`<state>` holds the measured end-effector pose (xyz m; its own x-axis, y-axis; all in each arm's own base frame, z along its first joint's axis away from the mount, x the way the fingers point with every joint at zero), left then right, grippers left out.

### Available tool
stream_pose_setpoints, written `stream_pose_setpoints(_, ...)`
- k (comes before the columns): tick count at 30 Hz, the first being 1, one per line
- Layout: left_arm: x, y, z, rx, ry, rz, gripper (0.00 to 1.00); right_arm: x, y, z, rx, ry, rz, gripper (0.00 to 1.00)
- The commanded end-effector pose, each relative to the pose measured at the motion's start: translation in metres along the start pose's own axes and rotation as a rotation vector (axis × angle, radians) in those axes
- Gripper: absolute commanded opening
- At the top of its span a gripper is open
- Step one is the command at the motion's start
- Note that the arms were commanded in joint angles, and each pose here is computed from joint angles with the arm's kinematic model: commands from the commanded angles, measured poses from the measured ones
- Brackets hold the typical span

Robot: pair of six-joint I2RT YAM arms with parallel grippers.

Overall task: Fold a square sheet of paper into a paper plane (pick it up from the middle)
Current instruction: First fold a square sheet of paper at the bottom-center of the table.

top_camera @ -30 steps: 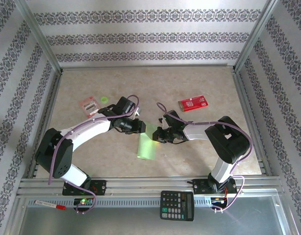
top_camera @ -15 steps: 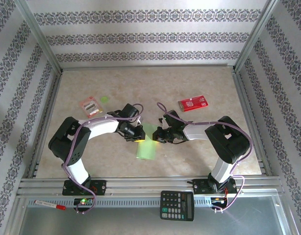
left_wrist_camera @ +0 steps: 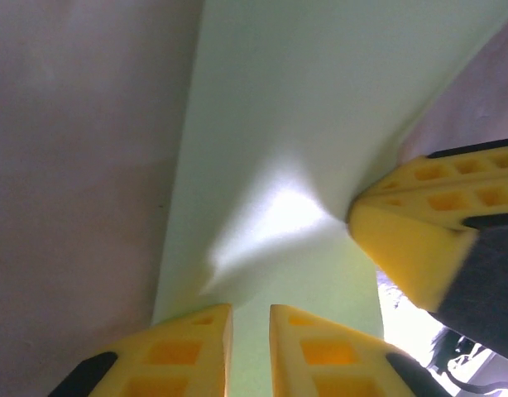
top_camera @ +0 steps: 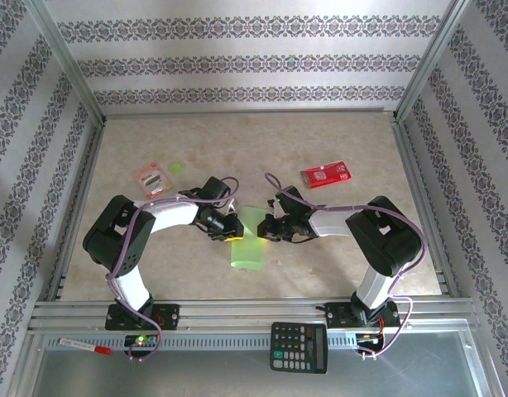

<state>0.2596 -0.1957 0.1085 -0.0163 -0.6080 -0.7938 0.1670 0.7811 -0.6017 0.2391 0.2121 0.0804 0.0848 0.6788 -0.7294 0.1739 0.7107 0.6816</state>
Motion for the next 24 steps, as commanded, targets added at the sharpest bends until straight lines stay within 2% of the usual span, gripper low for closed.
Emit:
stream_pose_setpoints(1, -0.015, -0.016, 0.015, 0.046, -0.078, -0.065, 0.2, 0.016, -0.062, -0.022, 0.108, 0.026, -0.328, 0.04)
stream_pose_setpoints(6, -0.007, -0.003, 0.029, 0.04, -0.069, 0.002, 0.18, 0.017, -0.062, -0.022, 0.108, 0.028, -0.328, 0.04)
stream_pose_setpoints(15, 0.003, 0.027, 0.044, 0.004, -0.051, 0.031, 0.17, 0.016, -0.063, -0.023, 0.109, 0.032, -0.334, 0.03)
stream_pose_setpoints(24, -0.019, 0.004, 0.058, 0.031, -0.12, -0.089, 0.22, 0.016, -0.062, -0.023, 0.102, 0.032, -0.333, 0.03)
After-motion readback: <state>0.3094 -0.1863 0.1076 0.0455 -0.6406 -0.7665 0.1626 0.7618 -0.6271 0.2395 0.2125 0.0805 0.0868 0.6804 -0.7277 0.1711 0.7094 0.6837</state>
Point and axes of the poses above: each hand's point on the last joint's axis, 136 mm out from that joint toward the fingers, its own x axis out along the fingers, its own y axis along the line the jaws close on, z = x × y, the point moved 10 cm from there along -x, back along the fingers, and after that the axes turned 10 degrees about x, right-handed, at the moved point
